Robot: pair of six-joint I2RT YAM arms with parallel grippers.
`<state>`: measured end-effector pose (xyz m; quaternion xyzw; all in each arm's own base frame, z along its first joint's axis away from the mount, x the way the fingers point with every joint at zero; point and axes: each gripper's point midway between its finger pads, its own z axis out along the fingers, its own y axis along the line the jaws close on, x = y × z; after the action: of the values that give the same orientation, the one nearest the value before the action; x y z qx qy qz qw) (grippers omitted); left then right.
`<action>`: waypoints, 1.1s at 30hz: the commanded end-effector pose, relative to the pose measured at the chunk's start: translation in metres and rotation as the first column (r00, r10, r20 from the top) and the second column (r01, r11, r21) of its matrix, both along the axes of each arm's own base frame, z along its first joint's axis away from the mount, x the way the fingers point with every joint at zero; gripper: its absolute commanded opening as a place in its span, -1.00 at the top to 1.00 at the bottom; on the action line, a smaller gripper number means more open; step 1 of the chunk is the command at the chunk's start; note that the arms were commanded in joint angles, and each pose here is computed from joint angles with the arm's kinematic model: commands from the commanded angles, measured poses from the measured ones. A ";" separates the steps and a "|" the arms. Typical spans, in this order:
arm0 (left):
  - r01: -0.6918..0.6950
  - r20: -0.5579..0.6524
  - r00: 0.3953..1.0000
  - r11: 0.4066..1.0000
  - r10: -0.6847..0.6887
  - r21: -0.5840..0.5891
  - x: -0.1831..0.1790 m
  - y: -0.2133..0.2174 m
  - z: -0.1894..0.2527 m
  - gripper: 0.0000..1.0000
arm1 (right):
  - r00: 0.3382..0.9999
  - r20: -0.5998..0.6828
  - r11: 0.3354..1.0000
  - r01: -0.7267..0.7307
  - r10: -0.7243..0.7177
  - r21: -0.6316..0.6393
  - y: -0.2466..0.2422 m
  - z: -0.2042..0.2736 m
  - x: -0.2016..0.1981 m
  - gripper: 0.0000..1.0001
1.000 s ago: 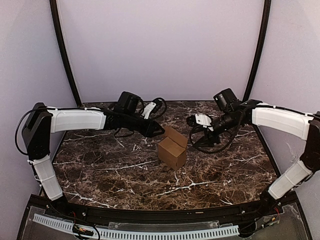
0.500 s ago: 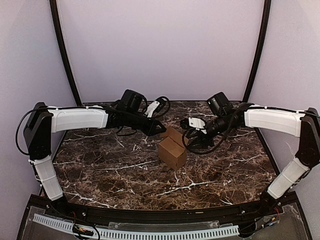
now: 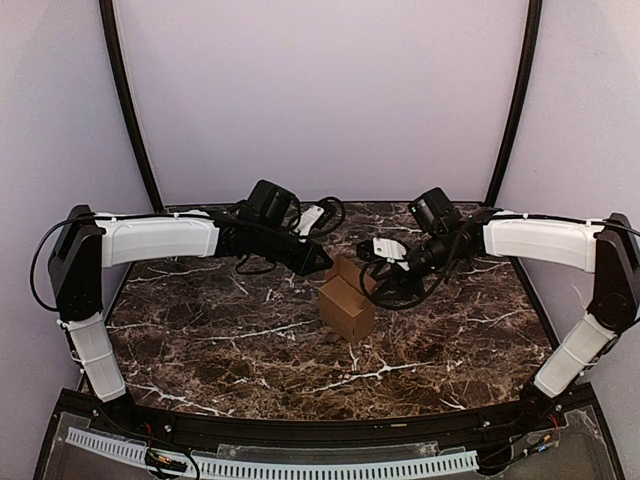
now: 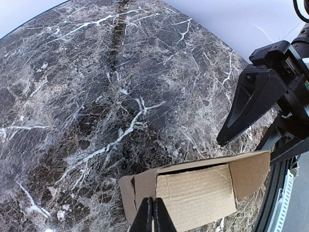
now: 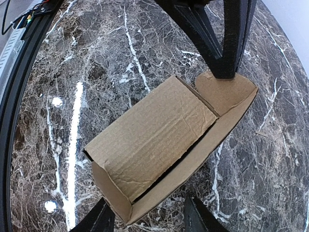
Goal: Fold the paper box
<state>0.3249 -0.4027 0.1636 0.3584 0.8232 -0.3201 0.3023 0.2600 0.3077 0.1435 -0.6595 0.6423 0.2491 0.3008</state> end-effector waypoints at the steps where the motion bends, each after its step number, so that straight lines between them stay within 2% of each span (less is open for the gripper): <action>1: -0.016 -0.017 1.000 1.000 0.016 0.017 -0.004 0.002 0.003 0.98 | 1.000 0.020 1.000 -0.019 0.019 0.005 0.005 0.005 -0.002 0.03; 9: -0.011 -0.020 1.000 0.999 0.011 0.034 -0.009 0.003 -0.006 0.98 | 0.997 0.027 0.998 -0.067 0.067 -0.017 0.003 0.001 -0.010 -0.02; 23: -0.011 -0.034 0.999 0.999 0.012 0.044 -0.014 0.004 -0.014 0.98 | 0.998 0.016 0.998 -0.055 0.056 -0.022 0.004 0.001 -0.011 -0.01; 33: -0.070 -0.074 0.995 0.997 0.071 0.010 -0.010 0.002 0.010 0.98 | 0.999 0.013 0.998 -0.050 0.050 -0.029 0.005 -0.001 -0.011 0.00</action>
<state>0.3221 -0.4051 0.1621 0.3368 0.8349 -0.3189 0.2962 0.2487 0.3086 0.1384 -0.6814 0.6274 0.2442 0.2872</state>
